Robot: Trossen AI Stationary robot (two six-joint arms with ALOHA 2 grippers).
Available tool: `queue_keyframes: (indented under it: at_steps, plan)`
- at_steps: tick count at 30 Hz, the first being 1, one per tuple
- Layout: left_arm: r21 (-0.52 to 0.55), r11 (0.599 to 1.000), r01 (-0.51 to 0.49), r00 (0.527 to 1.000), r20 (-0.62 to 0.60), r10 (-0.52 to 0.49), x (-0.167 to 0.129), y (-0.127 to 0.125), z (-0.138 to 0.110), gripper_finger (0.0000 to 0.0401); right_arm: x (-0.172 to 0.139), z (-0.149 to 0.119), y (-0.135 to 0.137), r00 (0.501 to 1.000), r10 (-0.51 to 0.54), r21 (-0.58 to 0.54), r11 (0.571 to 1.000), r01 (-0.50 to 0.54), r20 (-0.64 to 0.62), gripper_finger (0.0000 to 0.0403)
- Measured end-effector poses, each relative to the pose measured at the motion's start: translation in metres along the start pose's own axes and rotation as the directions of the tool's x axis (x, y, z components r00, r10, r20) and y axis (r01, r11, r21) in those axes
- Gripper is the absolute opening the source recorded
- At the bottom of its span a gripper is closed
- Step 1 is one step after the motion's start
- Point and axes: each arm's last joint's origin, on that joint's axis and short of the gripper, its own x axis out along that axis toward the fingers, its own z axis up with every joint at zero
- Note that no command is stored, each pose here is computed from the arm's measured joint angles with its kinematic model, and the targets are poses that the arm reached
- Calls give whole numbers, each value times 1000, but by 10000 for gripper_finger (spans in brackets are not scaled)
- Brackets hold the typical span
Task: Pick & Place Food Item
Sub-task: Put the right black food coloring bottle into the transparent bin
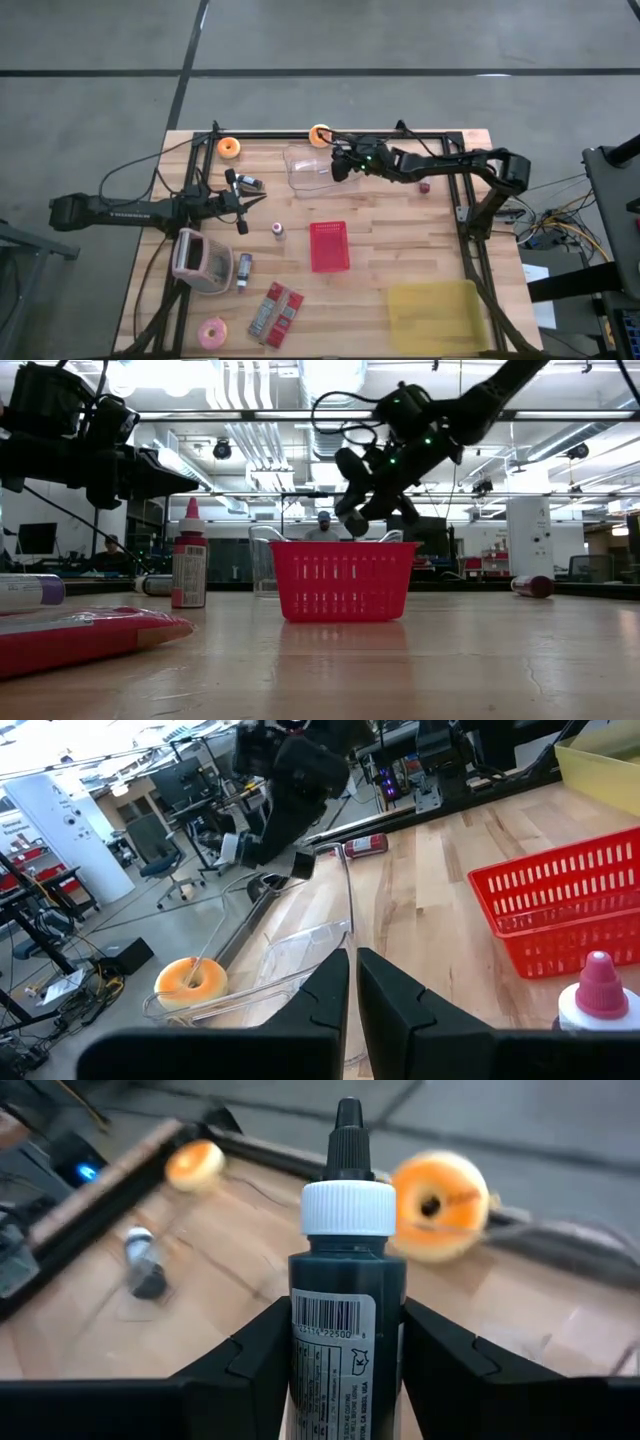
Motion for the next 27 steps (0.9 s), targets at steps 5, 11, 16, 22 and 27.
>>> queue_keyframes:
  at_steps: [5,11,16,22,27]
  plan:
    - [0,1000,1,1000,-3,-1,0,0,0,28,8,14,11,976,-127,11,991,131,-178,154]
    - [1,1000,2,1000,-6,-2,0,0,0,28,21,33,24,916,-234,26,966,256,-326,153]
    - [0,1000,2,1000,-6,-2,0,0,-1,28,33,39,25,847,-298,44,935,352,-440,153]
    - [1,1000,2,1000,-6,-2,0,0,-1,28,47,43,21,791,-317,44,917,396,-524,154]
    - [1,1000,2,1000,-6,-2,0,0,-1,28,57,42,18,781,-307,55,916,398,-543,155]
